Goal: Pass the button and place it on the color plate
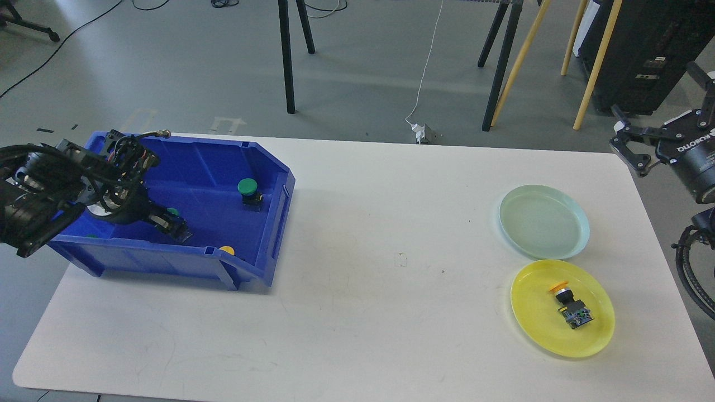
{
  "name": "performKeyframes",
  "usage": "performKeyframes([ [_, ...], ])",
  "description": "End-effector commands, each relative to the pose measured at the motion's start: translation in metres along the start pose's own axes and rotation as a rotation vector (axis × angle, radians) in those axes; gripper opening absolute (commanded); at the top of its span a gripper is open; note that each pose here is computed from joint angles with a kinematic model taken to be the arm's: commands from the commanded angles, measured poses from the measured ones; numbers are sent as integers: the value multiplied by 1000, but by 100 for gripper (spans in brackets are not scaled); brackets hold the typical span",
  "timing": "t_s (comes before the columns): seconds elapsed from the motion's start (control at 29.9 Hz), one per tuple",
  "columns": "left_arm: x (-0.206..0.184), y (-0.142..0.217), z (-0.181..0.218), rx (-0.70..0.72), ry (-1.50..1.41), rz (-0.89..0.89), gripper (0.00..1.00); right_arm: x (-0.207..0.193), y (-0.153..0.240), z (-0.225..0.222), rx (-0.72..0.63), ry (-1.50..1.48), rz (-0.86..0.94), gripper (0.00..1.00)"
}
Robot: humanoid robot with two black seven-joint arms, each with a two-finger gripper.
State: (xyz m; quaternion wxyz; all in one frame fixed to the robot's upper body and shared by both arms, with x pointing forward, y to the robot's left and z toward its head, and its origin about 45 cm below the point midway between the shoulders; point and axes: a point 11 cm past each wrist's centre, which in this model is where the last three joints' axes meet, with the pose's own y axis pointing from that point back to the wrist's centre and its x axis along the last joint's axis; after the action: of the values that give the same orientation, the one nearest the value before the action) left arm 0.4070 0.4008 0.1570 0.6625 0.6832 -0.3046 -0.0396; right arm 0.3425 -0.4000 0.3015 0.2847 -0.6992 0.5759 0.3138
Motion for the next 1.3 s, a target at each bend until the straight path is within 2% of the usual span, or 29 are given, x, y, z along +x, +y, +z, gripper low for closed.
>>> performKeyframes([
  [0.0,8,4,1,-5,-3,19,5,0,0,1,-1,-1,1,100],
  [0.1,41,22,11,-60,20,122,5,0,0,0,0,2,1,100],
  [0.23,86,81,17,-221,159,355,6,0,0,-2,4,7,-1,100],
  [0.43,158,167,83,-737,402,714,5,-6,0,1,-35,218,-34,100],
  [0.5,183,179,117,-950,487,759,5,-9,2,3,-58,325,-51,100],
  [0.57,202,170,160,-1111,536,737,5,-8,3,8,-100,447,-65,100],
  [0.6,208,160,174,-1143,550,723,5,-7,4,12,-124,507,-76,100],
  [0.74,225,114,216,-1191,648,664,5,-7,7,25,-183,595,-106,100],
  [0.87,230,96,254,-1236,672,612,5,-25,2,40,-213,593,-171,100],
  [1.04,228,87,260,-1245,700,596,5,-49,-19,63,-269,622,-259,100],
  [1.14,228,87,260,-1245,700,596,5,-67,-33,91,-331,639,-334,100],
  [1.27,227,86,261,-1246,702,593,5,-92,-51,122,-340,625,-404,100],
])
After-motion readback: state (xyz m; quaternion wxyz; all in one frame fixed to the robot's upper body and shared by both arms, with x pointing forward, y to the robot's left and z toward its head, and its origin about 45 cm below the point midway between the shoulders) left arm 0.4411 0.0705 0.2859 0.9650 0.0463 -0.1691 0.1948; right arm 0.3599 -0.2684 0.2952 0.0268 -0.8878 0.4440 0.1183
